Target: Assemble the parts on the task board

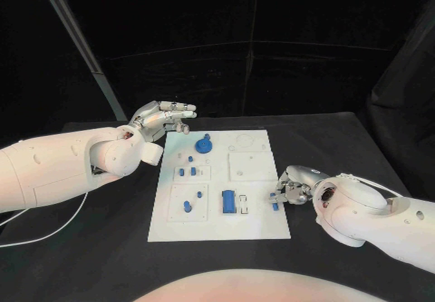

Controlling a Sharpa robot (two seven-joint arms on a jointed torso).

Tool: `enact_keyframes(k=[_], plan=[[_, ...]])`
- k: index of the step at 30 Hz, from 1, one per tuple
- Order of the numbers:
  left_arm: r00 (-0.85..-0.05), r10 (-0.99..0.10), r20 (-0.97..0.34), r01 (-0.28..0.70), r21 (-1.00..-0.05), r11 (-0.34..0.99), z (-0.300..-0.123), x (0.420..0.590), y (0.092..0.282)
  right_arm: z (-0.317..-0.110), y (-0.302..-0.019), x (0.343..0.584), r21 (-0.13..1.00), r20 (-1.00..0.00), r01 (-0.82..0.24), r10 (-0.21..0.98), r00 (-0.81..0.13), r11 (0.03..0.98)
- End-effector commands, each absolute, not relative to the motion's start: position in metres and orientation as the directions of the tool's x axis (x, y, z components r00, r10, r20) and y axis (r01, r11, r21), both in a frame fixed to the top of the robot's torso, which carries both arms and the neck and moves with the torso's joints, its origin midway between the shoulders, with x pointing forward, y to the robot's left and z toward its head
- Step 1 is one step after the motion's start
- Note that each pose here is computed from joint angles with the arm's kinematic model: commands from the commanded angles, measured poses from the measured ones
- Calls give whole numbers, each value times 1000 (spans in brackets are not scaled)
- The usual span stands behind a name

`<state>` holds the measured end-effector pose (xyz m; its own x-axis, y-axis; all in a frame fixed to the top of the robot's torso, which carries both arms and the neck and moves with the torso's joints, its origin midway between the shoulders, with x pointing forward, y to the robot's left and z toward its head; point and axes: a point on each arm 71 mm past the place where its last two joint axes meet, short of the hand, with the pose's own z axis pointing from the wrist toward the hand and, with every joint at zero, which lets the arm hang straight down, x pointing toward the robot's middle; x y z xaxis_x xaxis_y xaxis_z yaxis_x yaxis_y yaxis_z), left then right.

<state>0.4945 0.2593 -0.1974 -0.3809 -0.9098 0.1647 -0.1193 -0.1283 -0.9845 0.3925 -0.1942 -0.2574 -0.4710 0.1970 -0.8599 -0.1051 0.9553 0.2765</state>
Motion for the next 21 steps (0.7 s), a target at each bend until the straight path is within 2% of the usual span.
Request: enact_keyframes(k=[1,21], plan=[[-394,-903,174,-119,-983,-138,-196,494,258,-260,-193,391,229,-855,-126,138,-500,965],[-398,-900,177,-124,-983,-138,-197,494,258,-266,-177,391,157,-850,-185,38,-525,970]])
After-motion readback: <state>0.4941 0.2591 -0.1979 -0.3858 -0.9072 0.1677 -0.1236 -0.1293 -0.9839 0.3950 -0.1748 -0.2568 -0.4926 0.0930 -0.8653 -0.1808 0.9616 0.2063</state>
